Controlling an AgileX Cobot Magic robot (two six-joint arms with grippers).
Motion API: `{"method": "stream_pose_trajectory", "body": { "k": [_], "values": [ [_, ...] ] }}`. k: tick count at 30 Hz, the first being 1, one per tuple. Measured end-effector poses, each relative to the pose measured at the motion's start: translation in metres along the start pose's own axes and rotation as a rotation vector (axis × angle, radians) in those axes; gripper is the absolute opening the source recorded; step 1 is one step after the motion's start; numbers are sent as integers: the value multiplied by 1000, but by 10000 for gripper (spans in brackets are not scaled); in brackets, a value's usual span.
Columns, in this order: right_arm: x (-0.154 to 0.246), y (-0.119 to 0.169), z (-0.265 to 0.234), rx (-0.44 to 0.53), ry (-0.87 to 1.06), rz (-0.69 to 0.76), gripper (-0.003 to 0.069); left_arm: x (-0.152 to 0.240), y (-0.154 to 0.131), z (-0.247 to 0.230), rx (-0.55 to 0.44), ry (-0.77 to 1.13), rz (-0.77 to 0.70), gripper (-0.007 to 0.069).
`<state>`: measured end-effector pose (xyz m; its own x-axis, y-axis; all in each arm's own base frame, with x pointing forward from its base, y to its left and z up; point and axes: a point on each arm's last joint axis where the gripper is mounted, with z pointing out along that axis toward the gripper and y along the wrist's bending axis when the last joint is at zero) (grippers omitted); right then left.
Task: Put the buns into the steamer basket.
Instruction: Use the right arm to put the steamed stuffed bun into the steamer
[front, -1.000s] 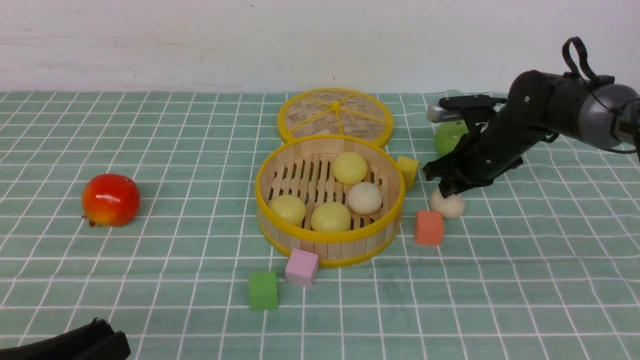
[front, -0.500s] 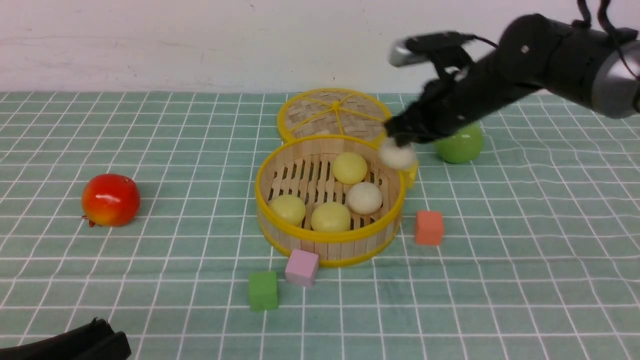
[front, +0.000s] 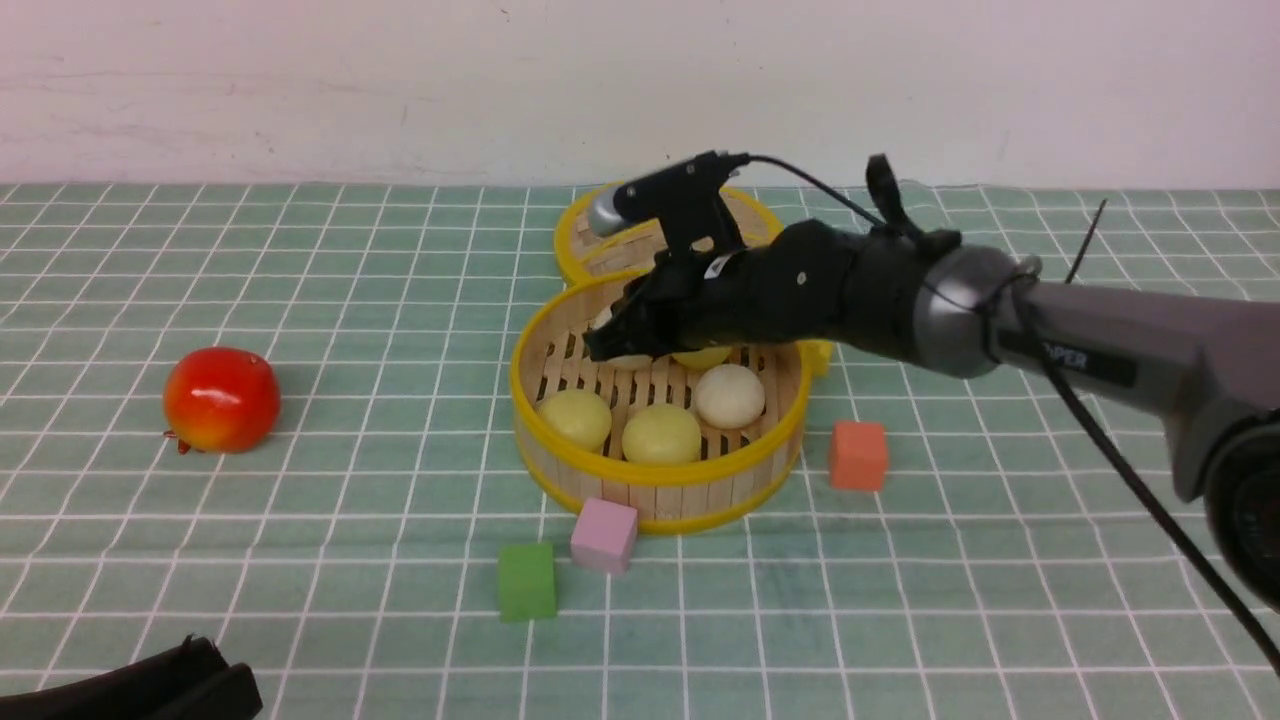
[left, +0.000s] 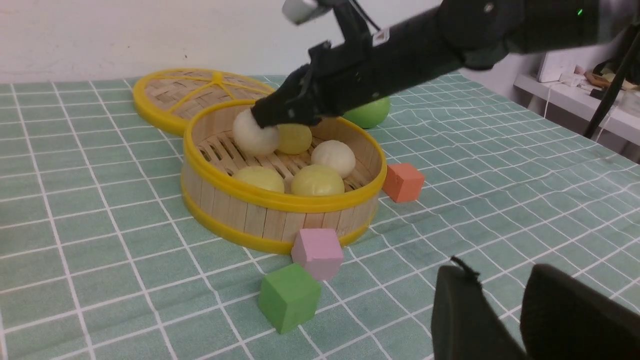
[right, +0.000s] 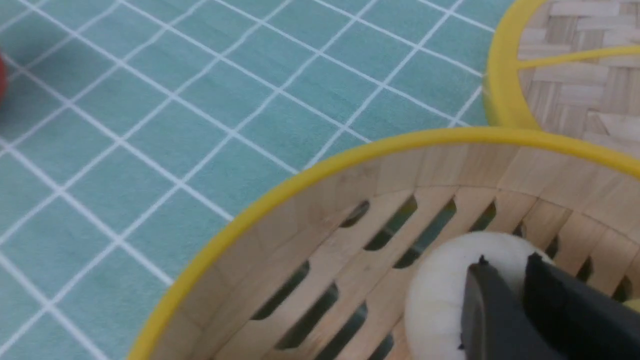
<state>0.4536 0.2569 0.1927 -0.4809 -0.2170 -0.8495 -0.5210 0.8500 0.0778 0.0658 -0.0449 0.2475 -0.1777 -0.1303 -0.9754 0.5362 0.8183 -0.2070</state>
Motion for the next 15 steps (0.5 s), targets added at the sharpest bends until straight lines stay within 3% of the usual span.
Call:
{"method": "stream_pose_trajectory", "body": {
  "k": [1, 2, 3, 5, 8, 11, 15],
  "values": [
    [1, 0, 1, 1, 1, 0, 140, 0, 0, 0, 0, 0, 0, 184],
    [3, 0, 2, 0, 7, 10, 209, 0, 0, 0, 0, 0, 0, 184],
    [3, 0, 2, 0, 8, 10, 216, 0, 0, 0, 0, 0, 0, 184],
    [2, 0, 1, -5, 14, 14, 328, 0, 0, 0, 0, 0, 0, 184],
    [-2, 3, -6, -30, 38, 12, 400, 0, 0, 0, 0, 0, 0, 184],
    [-22, 10, -32, -77, 63, -11, 435, 0, 0, 0, 0, 0, 0, 185],
    [-53, 10, -87, -135, 117, 15, 405, 0, 0, 0, 0, 0, 0, 186]
  ]
}}
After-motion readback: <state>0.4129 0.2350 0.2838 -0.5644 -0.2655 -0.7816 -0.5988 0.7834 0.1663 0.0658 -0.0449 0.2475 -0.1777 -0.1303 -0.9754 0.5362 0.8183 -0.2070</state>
